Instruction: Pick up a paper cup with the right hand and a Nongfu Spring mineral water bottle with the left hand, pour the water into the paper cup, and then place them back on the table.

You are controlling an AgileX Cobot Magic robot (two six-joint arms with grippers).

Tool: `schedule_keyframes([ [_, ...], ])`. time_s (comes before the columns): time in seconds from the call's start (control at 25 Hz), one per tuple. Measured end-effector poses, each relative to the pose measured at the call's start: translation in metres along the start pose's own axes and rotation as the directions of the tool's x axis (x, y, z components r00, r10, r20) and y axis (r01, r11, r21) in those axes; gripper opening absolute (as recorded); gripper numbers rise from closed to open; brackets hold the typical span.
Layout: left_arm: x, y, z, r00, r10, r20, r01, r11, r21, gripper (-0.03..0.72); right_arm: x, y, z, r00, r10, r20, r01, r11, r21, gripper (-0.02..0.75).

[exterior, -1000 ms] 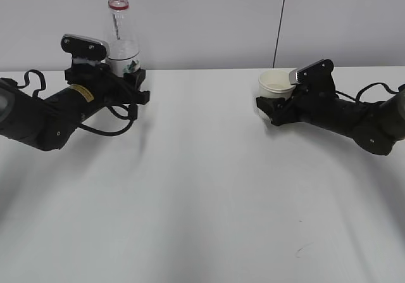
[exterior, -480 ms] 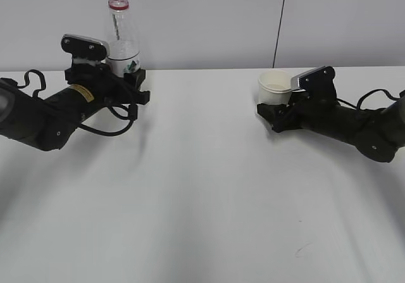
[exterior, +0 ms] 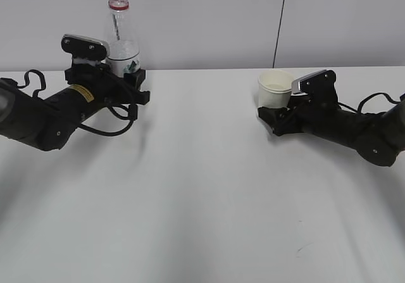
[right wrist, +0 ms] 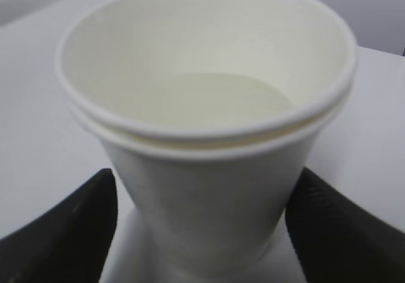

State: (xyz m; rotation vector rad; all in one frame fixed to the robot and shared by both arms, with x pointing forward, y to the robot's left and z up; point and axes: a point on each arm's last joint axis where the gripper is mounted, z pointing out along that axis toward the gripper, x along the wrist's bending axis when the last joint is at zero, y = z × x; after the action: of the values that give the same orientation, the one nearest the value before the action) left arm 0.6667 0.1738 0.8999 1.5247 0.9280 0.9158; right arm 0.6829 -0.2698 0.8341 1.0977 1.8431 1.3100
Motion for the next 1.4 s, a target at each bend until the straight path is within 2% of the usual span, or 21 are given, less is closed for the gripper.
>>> schedule_keyframes([
  [0.36,0.000,0.000,0.000,1.000,0.000,0.000,0.000,1.000,0.000,0.372,-0.003,0.001,-0.017,1.000,0.016,0.011,-0.016,1.000,-0.015,0.608],
  [0.64,0.000,0.000,0.000,1.000,0.000,0.000,0.000,1.000,0.000,0.372,0.005,-0.001,-0.034,1.000,0.031,0.002,-0.031,1.000,-0.004,0.607],
  [1.08,0.000,0.001,0.000,1.000,-0.016,0.000,0.016,1.000,-0.002,0.371,0.023,0.050,-0.085,1.000,-0.005,0.016,0.006,0.997,-0.075,0.592],
  [1.4,0.001,0.000,0.000,0.998,-0.064,-0.008,0.064,0.998,0.005,0.371,0.037,0.063,-0.124,0.996,0.044,0.072,-0.037,0.995,-0.096,0.588],
])
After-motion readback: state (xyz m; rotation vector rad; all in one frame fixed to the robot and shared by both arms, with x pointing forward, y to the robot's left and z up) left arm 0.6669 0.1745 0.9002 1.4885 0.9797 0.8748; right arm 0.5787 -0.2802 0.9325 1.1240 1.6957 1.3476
